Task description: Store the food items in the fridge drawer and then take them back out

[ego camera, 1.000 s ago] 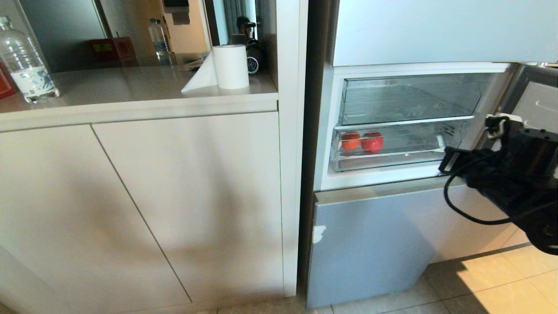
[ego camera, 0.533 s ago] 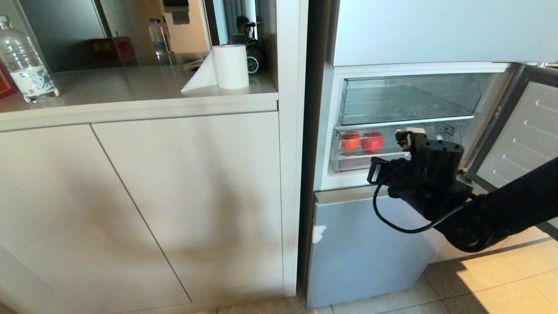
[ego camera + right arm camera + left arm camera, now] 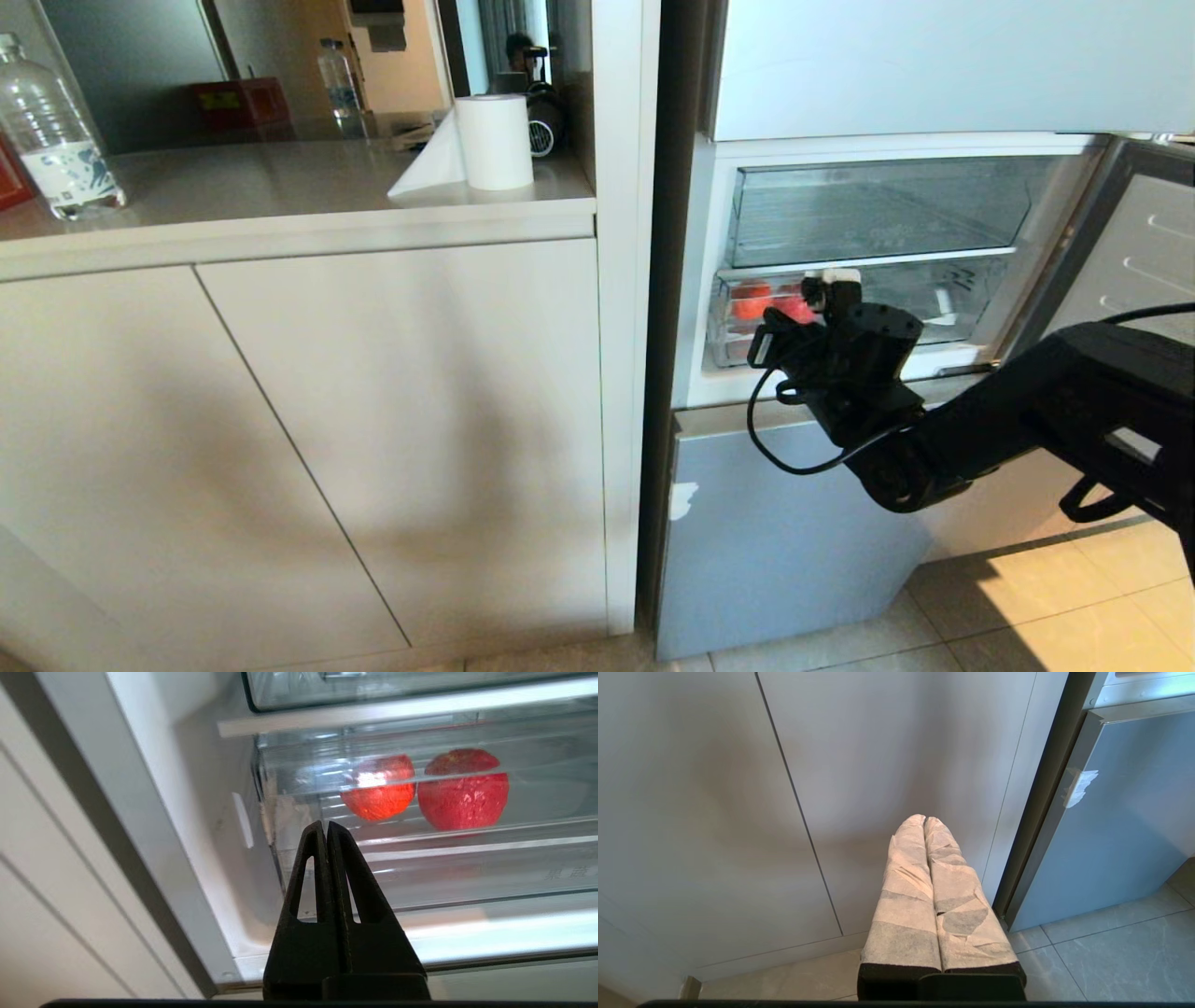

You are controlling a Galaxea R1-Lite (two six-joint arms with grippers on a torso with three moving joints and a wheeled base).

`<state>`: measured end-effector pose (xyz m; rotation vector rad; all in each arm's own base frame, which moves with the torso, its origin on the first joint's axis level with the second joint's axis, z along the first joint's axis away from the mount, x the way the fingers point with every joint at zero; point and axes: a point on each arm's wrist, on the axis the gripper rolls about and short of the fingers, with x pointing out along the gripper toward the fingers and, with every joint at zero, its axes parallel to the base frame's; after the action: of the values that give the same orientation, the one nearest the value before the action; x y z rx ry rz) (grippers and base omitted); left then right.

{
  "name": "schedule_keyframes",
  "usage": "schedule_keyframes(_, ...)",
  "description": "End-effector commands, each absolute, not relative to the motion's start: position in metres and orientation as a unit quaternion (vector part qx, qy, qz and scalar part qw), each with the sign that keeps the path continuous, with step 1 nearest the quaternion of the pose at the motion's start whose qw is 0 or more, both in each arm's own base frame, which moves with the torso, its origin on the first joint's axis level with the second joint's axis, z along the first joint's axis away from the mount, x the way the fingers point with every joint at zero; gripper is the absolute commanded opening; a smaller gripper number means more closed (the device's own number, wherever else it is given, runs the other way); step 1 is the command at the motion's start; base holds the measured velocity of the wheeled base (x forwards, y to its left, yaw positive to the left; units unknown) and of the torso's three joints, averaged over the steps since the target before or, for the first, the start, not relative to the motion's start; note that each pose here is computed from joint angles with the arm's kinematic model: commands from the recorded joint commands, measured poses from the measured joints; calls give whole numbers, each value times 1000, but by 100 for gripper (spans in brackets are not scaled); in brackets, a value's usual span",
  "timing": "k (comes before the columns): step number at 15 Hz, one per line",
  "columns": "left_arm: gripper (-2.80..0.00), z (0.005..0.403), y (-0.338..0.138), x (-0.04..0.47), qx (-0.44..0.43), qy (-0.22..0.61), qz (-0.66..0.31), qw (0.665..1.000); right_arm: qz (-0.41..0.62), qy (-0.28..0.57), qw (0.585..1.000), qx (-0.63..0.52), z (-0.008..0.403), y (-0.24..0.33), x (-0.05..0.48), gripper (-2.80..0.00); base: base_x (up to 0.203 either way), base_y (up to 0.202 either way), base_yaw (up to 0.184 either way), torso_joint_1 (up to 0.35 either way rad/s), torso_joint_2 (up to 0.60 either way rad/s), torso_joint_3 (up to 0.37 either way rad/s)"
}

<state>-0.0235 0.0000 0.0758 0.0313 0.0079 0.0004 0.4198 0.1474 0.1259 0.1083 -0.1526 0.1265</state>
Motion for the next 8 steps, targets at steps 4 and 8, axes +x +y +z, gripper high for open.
schedule_keyframes(4, -280, 76, 0, -24, 16, 4, 1, 1000, 63, -77, 994, 51, 117, 150, 427, 0, 0, 0, 0, 0, 0, 0)
schedule_keyframes(8, -280, 76, 0, -24, 15, 4, 0, 1000, 66, -96, 992, 57, 120, 154, 438, 0, 0, 0, 0, 0, 0, 0)
